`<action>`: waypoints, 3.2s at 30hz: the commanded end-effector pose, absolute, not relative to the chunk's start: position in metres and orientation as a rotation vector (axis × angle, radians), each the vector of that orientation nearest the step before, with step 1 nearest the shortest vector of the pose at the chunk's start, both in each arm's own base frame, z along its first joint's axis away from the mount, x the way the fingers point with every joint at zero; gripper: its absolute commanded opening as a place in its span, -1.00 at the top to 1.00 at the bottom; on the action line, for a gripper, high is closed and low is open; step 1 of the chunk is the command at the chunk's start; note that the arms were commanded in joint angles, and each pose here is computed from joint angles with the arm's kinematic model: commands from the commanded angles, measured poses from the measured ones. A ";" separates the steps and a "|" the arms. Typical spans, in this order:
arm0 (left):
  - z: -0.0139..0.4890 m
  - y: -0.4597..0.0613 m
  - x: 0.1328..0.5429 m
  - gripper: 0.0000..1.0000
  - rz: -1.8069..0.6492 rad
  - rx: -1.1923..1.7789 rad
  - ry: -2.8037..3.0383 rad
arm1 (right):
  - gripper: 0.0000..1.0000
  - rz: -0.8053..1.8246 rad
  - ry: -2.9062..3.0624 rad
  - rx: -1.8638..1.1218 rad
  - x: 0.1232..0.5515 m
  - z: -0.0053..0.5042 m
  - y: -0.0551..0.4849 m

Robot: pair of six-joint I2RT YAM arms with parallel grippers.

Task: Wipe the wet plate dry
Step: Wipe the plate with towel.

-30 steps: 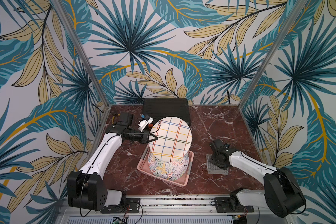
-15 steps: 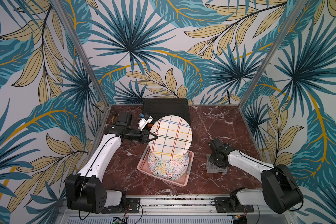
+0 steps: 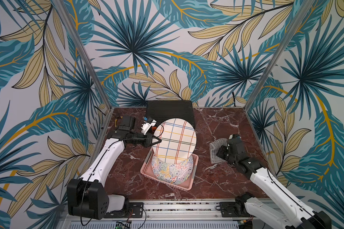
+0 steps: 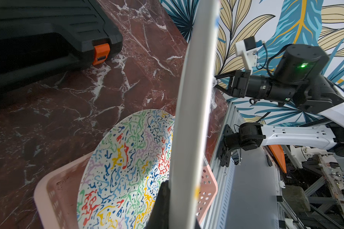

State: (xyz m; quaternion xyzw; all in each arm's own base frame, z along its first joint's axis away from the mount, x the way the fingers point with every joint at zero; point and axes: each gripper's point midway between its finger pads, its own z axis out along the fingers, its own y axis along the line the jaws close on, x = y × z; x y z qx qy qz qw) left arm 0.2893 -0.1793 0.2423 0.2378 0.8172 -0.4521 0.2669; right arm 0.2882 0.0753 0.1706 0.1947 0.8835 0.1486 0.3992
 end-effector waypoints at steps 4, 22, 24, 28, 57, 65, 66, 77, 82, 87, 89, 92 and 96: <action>0.256 -0.185 0.289 1.00 -1.244 0.691 2.119 | 1.00 0.622 2.014 0.084 0.299 0.284 0.152; 0.253 -0.189 0.284 1.00 -1.233 0.739 2.126 | 1.00 0.337 2.051 0.129 0.381 0.285 0.263; 0.254 -0.189 0.283 1.00 -1.229 0.746 2.119 | 1.00 0.264 2.058 0.165 0.377 0.274 0.243; 0.255 -0.189 0.283 1.00 -1.224 0.749 2.113 | 1.00 0.267 2.040 0.167 0.369 0.269 0.228; 0.256 -0.190 0.280 1.00 -1.246 0.752 2.105 | 1.00 0.370 2.215 0.135 0.351 0.203 0.229; 0.256 -0.191 0.282 1.00 -1.255 0.748 2.102 | 1.00 0.495 2.196 -0.141 0.322 0.213 0.293; 0.256 -0.191 0.282 1.00 -1.257 0.746 2.104 | 1.00 0.520 2.184 -0.184 0.320 0.216 0.308; 0.256 -0.190 0.282 1.00 -1.249 0.743 2.106 | 1.00 0.588 2.172 -0.446 0.289 0.214 0.401; 0.257 -0.190 0.281 1.00 -1.248 0.746 2.102 | 1.00 0.474 2.212 -0.300 0.303 0.196 0.347; 0.258 -0.191 0.281 1.00 -1.249 0.745 2.096 | 1.00 0.445 2.255 -0.257 0.298 0.177 0.323; 0.258 -0.191 0.281 1.00 -1.252 0.743 2.097 | 1.00 0.466 2.274 -0.290 0.293 0.172 0.330; 0.258 -0.191 0.282 1.00 -1.252 0.743 2.097 | 1.00 0.509 2.267 -0.385 0.281 0.174 0.354; 0.257 -0.191 0.282 1.00 -1.254 0.741 2.100 | 1.00 0.592 2.232 -0.555 0.259 0.184 0.400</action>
